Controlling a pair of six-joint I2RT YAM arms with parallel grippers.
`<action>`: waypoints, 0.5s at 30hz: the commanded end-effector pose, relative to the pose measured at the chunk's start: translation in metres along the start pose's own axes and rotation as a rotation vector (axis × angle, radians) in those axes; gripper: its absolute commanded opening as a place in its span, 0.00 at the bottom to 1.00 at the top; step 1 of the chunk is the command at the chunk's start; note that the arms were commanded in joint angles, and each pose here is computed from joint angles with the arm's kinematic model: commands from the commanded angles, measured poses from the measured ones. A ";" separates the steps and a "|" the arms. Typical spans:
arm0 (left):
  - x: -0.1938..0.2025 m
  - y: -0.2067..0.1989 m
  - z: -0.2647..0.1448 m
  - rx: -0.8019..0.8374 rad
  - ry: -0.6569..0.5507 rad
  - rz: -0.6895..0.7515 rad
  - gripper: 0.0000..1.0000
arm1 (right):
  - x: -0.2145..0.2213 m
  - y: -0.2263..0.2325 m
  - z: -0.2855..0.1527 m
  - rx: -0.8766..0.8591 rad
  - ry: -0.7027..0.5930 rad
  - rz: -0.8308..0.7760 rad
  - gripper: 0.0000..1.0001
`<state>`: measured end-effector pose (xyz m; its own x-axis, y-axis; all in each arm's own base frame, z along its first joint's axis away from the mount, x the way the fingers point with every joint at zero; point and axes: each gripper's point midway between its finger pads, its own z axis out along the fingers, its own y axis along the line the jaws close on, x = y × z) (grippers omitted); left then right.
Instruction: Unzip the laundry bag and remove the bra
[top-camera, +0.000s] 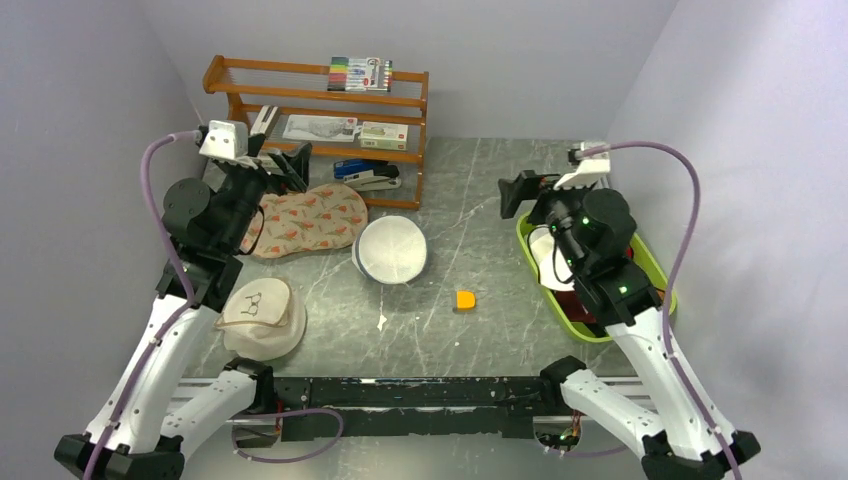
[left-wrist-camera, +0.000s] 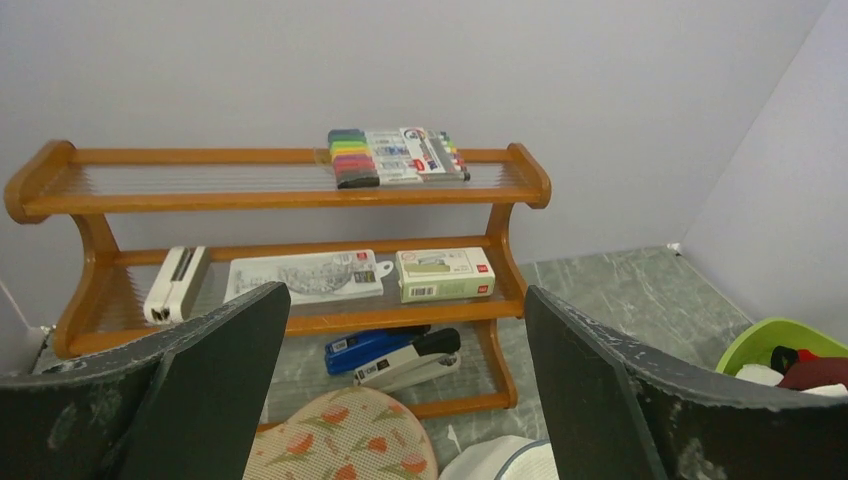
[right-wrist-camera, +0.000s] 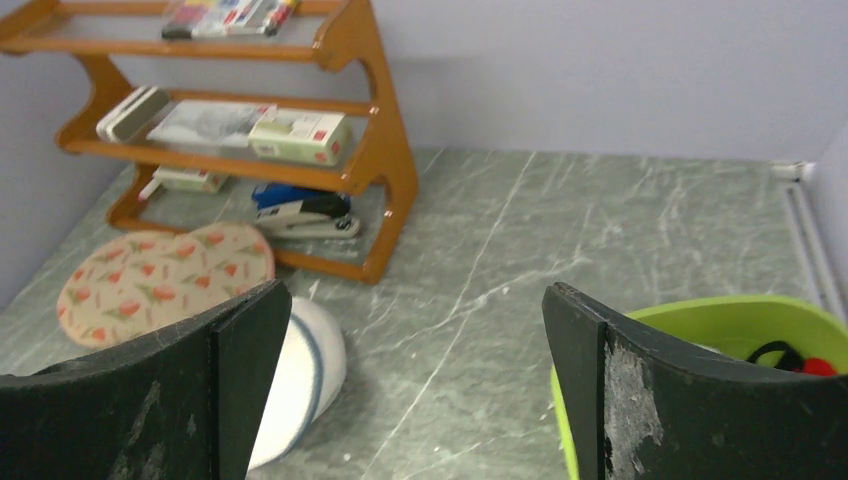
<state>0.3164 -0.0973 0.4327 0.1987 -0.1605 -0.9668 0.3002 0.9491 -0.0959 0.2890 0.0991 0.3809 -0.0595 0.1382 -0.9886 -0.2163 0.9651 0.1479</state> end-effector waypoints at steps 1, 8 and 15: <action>0.009 0.000 0.007 -0.005 0.028 -0.037 0.99 | 0.012 0.014 0.004 0.018 0.041 0.031 1.00; 0.038 0.001 0.021 -0.017 0.105 -0.054 0.98 | 0.047 0.046 0.008 -0.027 0.142 0.044 1.00; 0.078 0.002 0.035 -0.061 0.227 -0.044 0.98 | 0.082 0.066 0.005 -0.078 0.222 0.065 1.00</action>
<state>0.3576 -0.1147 0.3770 0.0232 -0.1536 -0.9879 0.2846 0.9483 -0.1407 0.2792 0.1701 0.3283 -0.2414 0.1255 -0.9623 -0.2916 0.9364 0.1953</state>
